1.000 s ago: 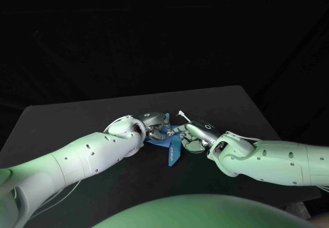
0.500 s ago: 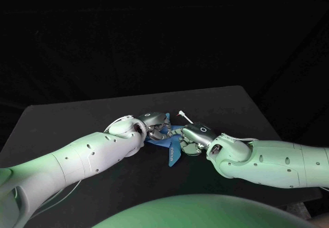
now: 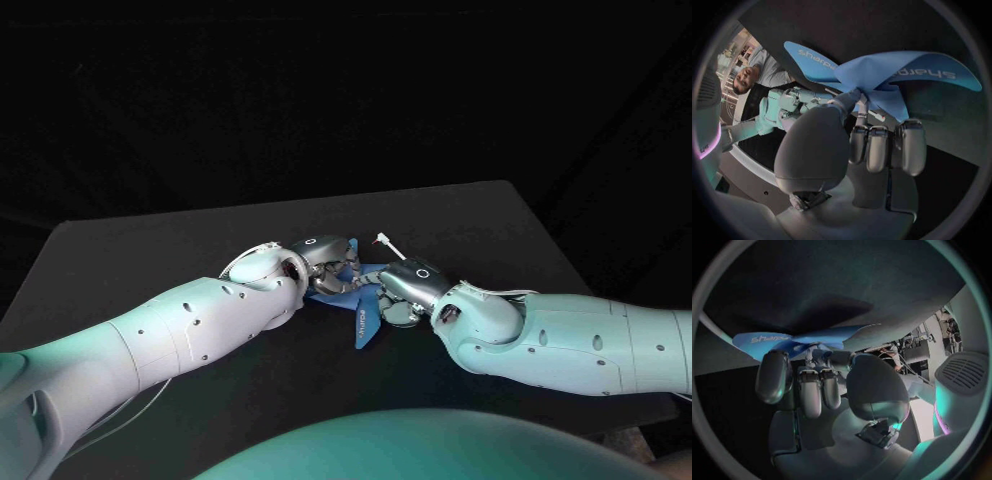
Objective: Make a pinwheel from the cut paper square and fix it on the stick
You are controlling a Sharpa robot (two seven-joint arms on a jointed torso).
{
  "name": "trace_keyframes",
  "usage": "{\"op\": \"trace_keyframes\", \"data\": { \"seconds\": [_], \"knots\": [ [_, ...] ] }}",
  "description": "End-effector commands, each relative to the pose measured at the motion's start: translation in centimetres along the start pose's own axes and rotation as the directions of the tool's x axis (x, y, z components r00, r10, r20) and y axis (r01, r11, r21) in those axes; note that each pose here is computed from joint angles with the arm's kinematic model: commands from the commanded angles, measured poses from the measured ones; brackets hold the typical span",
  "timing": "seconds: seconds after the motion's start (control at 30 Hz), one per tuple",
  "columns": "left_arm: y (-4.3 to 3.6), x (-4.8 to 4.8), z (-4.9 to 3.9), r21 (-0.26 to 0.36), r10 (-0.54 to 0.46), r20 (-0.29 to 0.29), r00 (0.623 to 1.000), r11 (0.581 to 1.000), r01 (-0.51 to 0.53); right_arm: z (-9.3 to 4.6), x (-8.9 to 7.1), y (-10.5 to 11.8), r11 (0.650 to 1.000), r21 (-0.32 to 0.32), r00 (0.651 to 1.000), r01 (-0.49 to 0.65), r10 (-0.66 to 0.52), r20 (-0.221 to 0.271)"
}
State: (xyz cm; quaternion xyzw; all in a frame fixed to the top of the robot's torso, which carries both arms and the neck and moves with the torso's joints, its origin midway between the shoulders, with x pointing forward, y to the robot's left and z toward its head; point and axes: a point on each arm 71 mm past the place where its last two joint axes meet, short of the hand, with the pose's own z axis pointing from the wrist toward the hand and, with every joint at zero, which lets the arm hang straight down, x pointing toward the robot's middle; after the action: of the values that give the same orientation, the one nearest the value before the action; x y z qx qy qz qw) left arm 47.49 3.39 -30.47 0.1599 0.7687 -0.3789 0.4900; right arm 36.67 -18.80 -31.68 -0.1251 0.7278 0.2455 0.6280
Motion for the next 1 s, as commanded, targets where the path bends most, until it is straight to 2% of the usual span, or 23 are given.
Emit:
{"op": "trace_keyframes", "data": {
  "seconds": [0.03, 0.43, 0.87, 1.0],
  "knots": [
    [-0.06, 0.42, 0.01, -0.002, -0.004, -0.032, 0.999, 1.000, 0.004, -0.01, 0.34, -0.06, 0.999, 0.010, 0.999, 0.033, -0.033, -0.020],
    [-0.03, 0.47, -0.02, -0.004, -0.012, -0.039, 0.999, 1.000, 0.011, 0.06, -0.01, 0.18, 1.000, 0.000, 0.999, 0.024, -0.024, 0.029],
    [-0.02, 0.50, -0.02, -0.005, -0.013, -0.044, 0.999, 1.000, 0.013, 0.15, -0.21, 0.22, 1.000, 0.005, 0.998, 0.021, -0.021, 0.063],
    [-0.03, 0.51, -0.02, -0.005, -0.013, -0.045, 0.999, 1.000, 0.013, 0.24, -0.14, 0.24, 1.000, 0.004, 0.998, 0.023, -0.023, 0.060]
  ]
}}
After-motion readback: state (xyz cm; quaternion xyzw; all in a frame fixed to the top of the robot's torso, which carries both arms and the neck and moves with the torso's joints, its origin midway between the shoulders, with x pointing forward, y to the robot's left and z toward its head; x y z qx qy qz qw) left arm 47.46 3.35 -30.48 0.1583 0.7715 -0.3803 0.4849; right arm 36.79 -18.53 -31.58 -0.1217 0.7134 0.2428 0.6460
